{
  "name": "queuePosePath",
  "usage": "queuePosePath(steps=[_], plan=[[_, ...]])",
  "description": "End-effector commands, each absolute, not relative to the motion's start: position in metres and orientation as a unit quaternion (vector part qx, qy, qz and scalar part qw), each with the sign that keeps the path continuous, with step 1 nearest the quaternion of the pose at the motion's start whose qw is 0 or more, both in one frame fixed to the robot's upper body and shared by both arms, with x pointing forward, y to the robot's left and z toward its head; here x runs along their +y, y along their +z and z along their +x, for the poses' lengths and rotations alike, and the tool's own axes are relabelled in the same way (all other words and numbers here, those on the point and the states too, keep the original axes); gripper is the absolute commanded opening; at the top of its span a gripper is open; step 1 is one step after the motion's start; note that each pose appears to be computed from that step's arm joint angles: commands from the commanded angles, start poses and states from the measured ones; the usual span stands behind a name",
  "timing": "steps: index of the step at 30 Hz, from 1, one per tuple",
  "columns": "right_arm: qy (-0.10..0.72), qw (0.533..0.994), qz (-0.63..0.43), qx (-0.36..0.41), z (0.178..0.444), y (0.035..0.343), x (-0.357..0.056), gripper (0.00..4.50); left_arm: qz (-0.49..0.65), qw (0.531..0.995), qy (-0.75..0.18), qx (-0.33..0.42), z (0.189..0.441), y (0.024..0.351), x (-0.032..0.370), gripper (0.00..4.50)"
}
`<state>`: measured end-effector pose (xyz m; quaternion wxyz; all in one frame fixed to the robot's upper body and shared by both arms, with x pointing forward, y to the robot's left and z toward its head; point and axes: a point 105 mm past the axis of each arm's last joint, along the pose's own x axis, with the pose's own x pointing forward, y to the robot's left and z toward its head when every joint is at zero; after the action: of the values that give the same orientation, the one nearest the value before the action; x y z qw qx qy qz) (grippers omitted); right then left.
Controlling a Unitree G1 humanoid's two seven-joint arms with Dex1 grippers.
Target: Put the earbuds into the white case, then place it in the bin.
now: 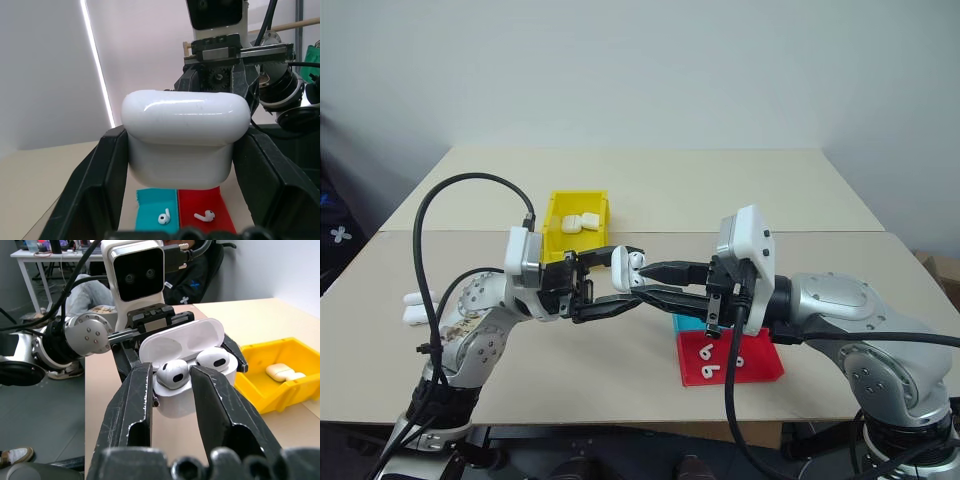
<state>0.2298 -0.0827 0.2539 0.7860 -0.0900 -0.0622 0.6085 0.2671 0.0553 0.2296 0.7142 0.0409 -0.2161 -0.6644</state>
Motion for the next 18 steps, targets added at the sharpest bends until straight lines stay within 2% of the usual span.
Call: queuePosePath(steps=[1,7,14,17,18], plan=[[0.603,0.783,-0.115,-0.101,0.225,0.267,-0.091,1.47,0.048,0.716,-0.657,-0.233,0.267,0.234,0.059,2.8],[0.602,0.774,-0.15,-0.125,0.233,0.296,-0.103,1.47,0.049,0.72,-0.654,-0.226,0.271,0.232,0.057,2.8],[0.665,0.717,-0.197,-0.066,0.248,0.32,-0.077,1.47,0.059,0.729,-0.652,-0.199,0.283,0.227,0.048,2.8],[0.686,0.685,-0.238,-0.058,0.251,0.321,-0.065,0.92,0.069,0.729,-0.652,-0.197,0.285,0.229,0.045,2.8],[0.688,0.679,-0.251,-0.057,0.252,0.32,-0.063,0.59,0.071,0.728,-0.653,-0.197,0.285,0.229,0.045,2.8]])
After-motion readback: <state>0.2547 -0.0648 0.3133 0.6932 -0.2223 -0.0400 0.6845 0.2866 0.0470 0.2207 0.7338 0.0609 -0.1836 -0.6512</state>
